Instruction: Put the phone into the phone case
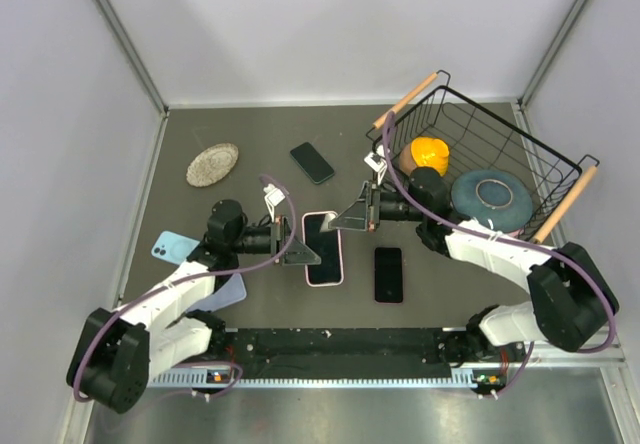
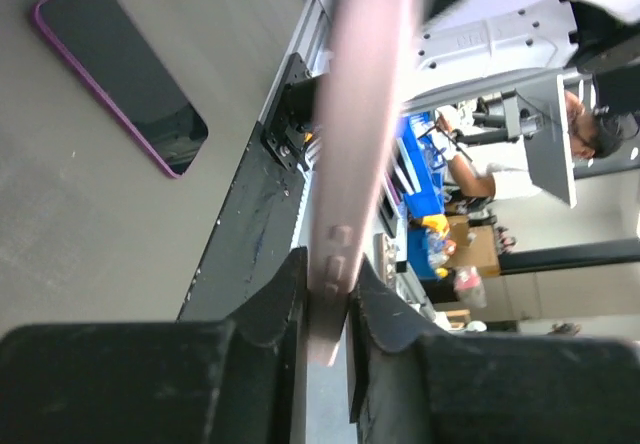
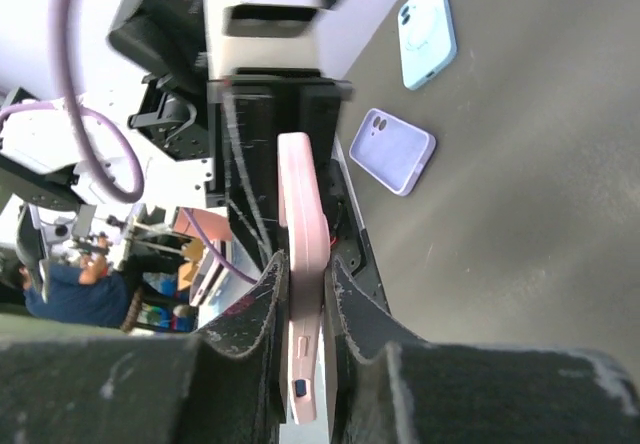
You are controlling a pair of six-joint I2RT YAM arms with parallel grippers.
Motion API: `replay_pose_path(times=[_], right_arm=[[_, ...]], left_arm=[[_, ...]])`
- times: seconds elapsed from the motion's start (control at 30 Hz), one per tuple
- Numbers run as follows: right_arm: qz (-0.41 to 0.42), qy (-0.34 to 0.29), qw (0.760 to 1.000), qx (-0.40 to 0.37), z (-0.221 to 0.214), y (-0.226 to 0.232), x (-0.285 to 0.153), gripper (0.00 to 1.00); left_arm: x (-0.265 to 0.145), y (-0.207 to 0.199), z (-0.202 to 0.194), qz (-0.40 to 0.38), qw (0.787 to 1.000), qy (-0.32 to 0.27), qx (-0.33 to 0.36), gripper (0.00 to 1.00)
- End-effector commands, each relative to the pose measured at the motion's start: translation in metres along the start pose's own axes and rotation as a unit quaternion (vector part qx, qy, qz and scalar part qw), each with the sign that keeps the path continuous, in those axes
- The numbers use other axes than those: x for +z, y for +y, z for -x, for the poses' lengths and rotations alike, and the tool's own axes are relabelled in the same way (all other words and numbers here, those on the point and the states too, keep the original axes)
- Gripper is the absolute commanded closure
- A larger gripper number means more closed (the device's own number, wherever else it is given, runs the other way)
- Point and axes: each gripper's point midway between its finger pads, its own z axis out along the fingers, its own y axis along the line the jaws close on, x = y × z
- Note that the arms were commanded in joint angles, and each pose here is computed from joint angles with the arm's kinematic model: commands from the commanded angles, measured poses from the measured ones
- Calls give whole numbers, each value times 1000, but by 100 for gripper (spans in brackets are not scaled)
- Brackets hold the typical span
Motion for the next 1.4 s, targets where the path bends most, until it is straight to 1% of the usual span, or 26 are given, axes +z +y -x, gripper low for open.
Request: replay_pose_path(times=[0.0, 0.03, 0.13, 0.17, 0.23, 0.27, 0.3, 0.37, 0.4, 0.43, 0.5, 0.53, 0.57, 0.6, 0.63, 0.67, 0.73, 0.77, 0.8, 0.87, 0.97, 1.07, 1.17, 1.23, 1.37], right_arm=[[61, -9, 997, -41, 12, 41, -3, 82], [51, -11, 998, -37, 13, 39, -3, 72], [32, -20, 998, -49, 20, 36, -2, 61], [28, -18, 998, -51, 19, 34, -2, 60], [33, -24, 998, -56, 23, 37, -1, 61], [37, -29, 997, -58, 26, 40, -1, 63], [35, -32, 997, -59, 29, 40, 0, 72], [20, -32, 998, -58, 29, 34, 1, 85], [15, -37, 997, -63, 33, 34, 1, 95], [13, -36, 997, -64, 33, 34, 2, 99], [2, -35, 997, -65, 32, 32, 4, 100], [-9, -29, 996, -85, 31, 28, 4, 100], [-31, -7, 996, -78, 24, 24, 6, 100], [-42, -4, 995, -87, 23, 22, 8, 100], [-40, 6, 994, -98, 17, 25, 10, 98], [-39, 13, 995, -92, 12, 24, 9, 80], [-10, 17, 996, -91, 7, 36, 7, 57], [-5, 23, 996, -81, -3, 32, 4, 40], [12, 19, 996, -88, -4, 37, 3, 34], [11, 28, 997, -68, -18, 32, -2, 27], [1, 34, 998, -54, -33, 22, -9, 22], [-2, 40, 998, -41, -45, 16, -13, 19], [7, 44, 998, -36, -51, 17, -15, 19], [22, 35, 999, -36, -50, 22, -13, 19], [41, 41, 998, -35, -54, 30, -6, 21]], left_arm=[[3, 0, 11, -14, 1000, -22, 10, 97], [4, 1, 11, -11, 1000, -20, 8, 100], [4, 7, 10, 5, 1000, -18, -2, 100], [3, 16, 5, 24, 1000, -11, -14, 100], [4, 23, 11, 56, 998, -17, -9, 100], [3, 28, 9, 65, 998, -12, -3, 100], [3, 30, 8, 70, 997, -11, -7, 100], [2, 36, 9, 86, 996, -15, -10, 100], [1, 43, 9, 110, 993, -18, -23, 100], [1, 48, 9, 123, 992, -15, -18, 100], [1, 54, 8, 135, 991, -12, -23, 100], [1, 52, 8, 128, 991, -10, -23, 100], [2, 49, 9, 120, 993, -11, -20, 100], [3, 46, 11, 111, 994, -16, -14, 100], [3, 42, 12, 107, 994, -20, -15, 100], [3, 40, 14, 103, 994, -23, -13, 100], [3, 29, 21, 90, 995, -36, 1, 100], [3, 25, 23, 84, 996, -40, 6, 100], [2, 19, 25, 78, 996, -46, 15, 100], [0, 11, 30, 70, 996, -57, 25, 100], [-2, -2, 37, 62, 994, -78, 42, 100], [-6, -15, 44, 54, 991, -104, 59, 100], [-7, -23, 49, 43, 990, -119, 67, 100], [-7, -25, 50, 37, 990, -122, 66, 100], [-7, -23, 52, 30, 988, -135, 72, 100]])
